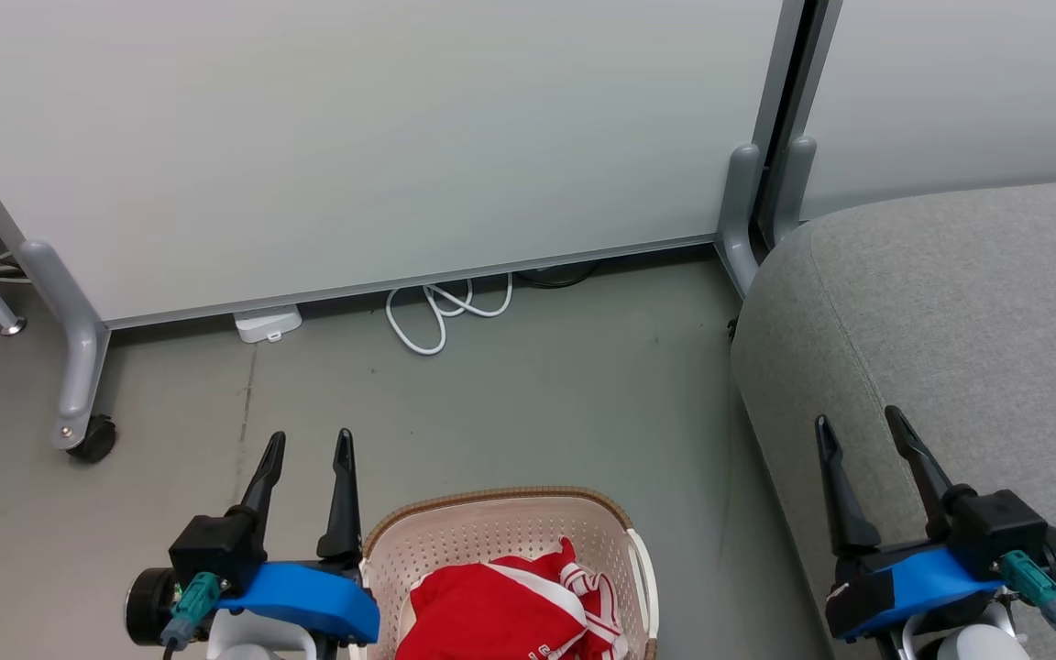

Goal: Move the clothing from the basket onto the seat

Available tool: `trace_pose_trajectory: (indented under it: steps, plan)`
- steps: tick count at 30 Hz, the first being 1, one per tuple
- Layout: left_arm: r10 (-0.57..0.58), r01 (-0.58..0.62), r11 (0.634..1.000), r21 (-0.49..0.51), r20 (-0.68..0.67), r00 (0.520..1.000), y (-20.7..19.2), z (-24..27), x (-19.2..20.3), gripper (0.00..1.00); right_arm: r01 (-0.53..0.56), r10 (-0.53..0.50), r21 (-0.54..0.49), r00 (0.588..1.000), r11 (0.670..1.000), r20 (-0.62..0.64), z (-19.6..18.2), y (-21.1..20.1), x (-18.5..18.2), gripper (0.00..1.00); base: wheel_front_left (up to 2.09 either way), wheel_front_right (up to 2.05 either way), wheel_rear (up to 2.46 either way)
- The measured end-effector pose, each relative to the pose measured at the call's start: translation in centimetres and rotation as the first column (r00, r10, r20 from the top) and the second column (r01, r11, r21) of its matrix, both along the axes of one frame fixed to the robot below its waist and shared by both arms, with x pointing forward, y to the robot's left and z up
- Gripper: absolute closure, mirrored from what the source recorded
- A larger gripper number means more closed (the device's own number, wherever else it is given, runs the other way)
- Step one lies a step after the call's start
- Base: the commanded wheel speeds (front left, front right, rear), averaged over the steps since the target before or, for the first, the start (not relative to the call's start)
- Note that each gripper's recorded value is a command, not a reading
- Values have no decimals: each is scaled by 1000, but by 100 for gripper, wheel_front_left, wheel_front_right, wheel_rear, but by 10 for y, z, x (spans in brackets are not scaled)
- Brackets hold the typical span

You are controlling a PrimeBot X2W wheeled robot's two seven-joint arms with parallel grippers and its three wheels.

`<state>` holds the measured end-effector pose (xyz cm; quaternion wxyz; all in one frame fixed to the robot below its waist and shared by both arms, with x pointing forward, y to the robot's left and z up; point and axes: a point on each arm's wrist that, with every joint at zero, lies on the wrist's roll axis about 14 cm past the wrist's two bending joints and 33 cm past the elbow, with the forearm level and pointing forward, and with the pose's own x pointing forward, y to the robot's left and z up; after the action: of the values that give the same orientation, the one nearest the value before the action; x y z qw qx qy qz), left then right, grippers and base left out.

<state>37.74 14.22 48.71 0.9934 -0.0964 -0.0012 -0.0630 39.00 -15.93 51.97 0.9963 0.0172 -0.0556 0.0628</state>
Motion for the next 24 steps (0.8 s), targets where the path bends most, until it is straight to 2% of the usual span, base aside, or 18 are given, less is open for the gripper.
trace_pose_trajectory:
  steps: [19, 24]
  plan:
    - [-1, 1, 1000, 7, -2, 1000, 0, -1, 1, 0, -1, 1, -1, 1000, 1000, 13, 4, 0, 1, 0, 0, 0, 0]
    - [-24, 25, 999, 23, -49, 999, -6, -16, 0, 0, 2, -2, 3, 1000, 1000, 8, 2, -1, 1, 0, 0, 0, 0]
